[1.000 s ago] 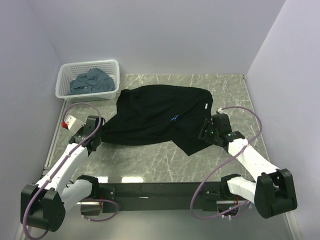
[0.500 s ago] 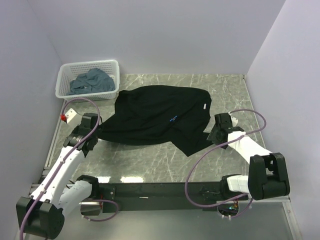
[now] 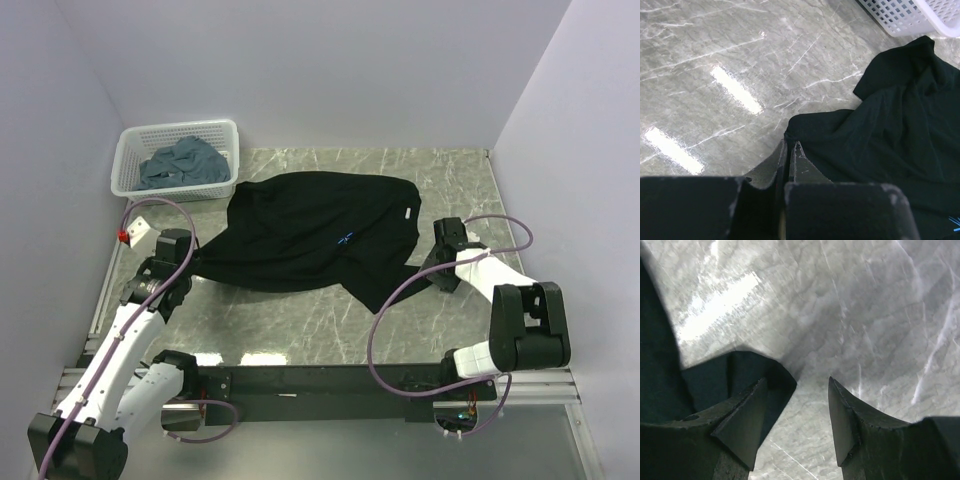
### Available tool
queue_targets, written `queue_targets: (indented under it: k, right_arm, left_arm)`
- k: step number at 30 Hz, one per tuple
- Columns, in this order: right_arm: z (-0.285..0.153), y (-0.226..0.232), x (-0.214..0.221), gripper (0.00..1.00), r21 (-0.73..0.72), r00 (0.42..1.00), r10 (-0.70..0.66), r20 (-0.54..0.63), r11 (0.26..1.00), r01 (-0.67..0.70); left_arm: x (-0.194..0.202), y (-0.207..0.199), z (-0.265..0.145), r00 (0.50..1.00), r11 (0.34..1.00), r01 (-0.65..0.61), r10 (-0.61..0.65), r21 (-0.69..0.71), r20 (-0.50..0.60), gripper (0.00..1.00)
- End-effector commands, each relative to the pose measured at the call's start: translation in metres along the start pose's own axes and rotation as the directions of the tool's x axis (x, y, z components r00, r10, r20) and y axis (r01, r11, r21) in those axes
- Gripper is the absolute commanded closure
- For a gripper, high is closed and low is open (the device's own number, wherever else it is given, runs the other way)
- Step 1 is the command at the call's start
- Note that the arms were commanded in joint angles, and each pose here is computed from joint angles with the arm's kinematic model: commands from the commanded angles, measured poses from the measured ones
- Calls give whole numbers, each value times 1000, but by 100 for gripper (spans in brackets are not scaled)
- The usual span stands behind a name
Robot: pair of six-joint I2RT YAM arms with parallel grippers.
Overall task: Fold and stack the t-shirts
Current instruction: Flatten the tshirt out
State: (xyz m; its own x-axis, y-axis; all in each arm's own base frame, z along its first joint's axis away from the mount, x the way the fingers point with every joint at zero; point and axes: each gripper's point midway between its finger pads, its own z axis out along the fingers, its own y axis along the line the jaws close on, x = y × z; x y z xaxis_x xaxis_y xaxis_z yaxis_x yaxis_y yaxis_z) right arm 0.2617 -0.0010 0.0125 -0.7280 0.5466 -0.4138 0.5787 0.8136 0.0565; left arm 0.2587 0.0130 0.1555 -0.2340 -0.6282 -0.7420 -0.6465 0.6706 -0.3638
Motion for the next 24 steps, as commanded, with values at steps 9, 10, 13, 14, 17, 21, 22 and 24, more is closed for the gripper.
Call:
queue_targets:
  k: [9,10,13,14,17,21,22,24]
  right_arm:
    - [3,19,6,48,-86,996,-33,-79,996,26]
    - [4,19,7,50,-86,996,-35,-82,996,28]
    - [4,19,9,51,-96,995,-41,-89,995,32]
    - [4,18,11,53,-95,995,-43,-93,995,34]
    - [5,18,11,61,-94,995,-45,-88,995,37]
    - [6,17,8,80,-80,996,-35,-78,996,29]
    - [5,16,6,87,-76,997,-33,-72,997,27]
    - [2,14,-4,97,-55,999,-15,-39,998,13]
  left_arm:
    - [-3,0,-1,1000,1000,5,-5,11,16,98]
    - [-3,0,0,1000,1000,4,-4,8,13,98]
    - [-2,0,0,1000,1000,7,-8,12,12,99]
    - [-2,0,0,1000,1000,7,-7,11,12,99]
    - [0,1,1,1000,1000,3,-3,4,6,99]
    - [0,2,3,1000,1000,-3,3,-8,6,99]
    - [-1,1,3,1000,1000,-3,3,-9,8,99]
    - [-3,-1,3,1000,1000,0,1,-5,17,99]
